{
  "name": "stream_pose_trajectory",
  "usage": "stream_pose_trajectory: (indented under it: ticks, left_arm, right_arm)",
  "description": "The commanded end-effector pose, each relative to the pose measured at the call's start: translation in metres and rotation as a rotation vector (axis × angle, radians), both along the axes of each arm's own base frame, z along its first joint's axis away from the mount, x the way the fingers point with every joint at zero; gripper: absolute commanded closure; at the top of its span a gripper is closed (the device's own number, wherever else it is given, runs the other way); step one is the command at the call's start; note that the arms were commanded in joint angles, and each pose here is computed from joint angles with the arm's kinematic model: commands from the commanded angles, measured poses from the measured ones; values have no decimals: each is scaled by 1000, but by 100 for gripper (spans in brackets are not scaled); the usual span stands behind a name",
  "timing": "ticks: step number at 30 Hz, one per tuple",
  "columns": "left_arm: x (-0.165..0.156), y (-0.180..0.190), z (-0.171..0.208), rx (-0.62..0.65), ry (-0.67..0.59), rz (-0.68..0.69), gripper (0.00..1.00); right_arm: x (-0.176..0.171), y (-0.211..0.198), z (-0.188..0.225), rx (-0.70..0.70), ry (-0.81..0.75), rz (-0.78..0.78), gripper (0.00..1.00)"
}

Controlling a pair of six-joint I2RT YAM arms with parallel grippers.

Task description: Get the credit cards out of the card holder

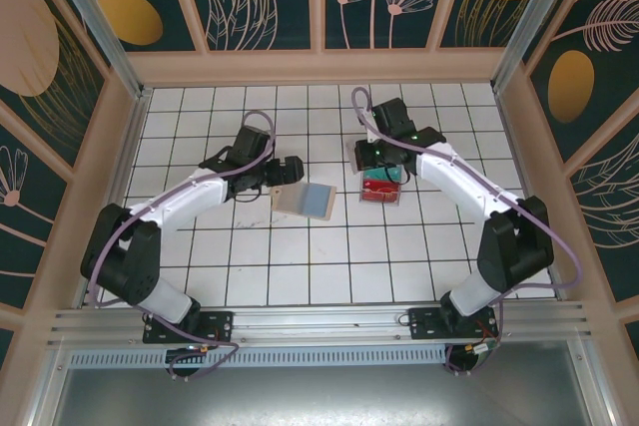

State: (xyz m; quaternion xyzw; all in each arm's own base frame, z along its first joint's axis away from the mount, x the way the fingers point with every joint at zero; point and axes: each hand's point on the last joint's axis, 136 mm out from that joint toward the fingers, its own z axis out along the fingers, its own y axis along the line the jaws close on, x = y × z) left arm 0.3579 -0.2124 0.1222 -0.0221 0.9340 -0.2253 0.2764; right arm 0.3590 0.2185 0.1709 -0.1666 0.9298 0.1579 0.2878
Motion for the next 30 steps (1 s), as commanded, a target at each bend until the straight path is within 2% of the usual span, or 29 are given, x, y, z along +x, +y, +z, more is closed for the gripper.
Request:
stream_pose_trajectory:
  ticks: [1, 5, 9, 18, 27, 30]
  left_arm:
    - [12, 4, 29, -31, -96, 20, 1]
    - [15, 5, 39, -64, -125, 2, 2]
    - [17, 7, 41, -67, -139, -7, 1]
    - [18, 9, 48, -101, -167, -17, 1]
    - [17, 10, 52, -105, -180, -12, 2]
    - [17, 11, 53, -105, -182, -11, 1]
  right_arm:
    - [-7, -21, 10, -291, -158, 148, 100]
    - [-9, -36, 10, -496, -223, 232, 100]
    - [-21, -38, 6, -588, -209, 344, 100]
    - [-15, -68, -3, -861, -359, 476, 100]
    - [13, -67, -12, -962, -427, 578, 100]
    - [15, -60, -19, -937, -416, 601, 100]
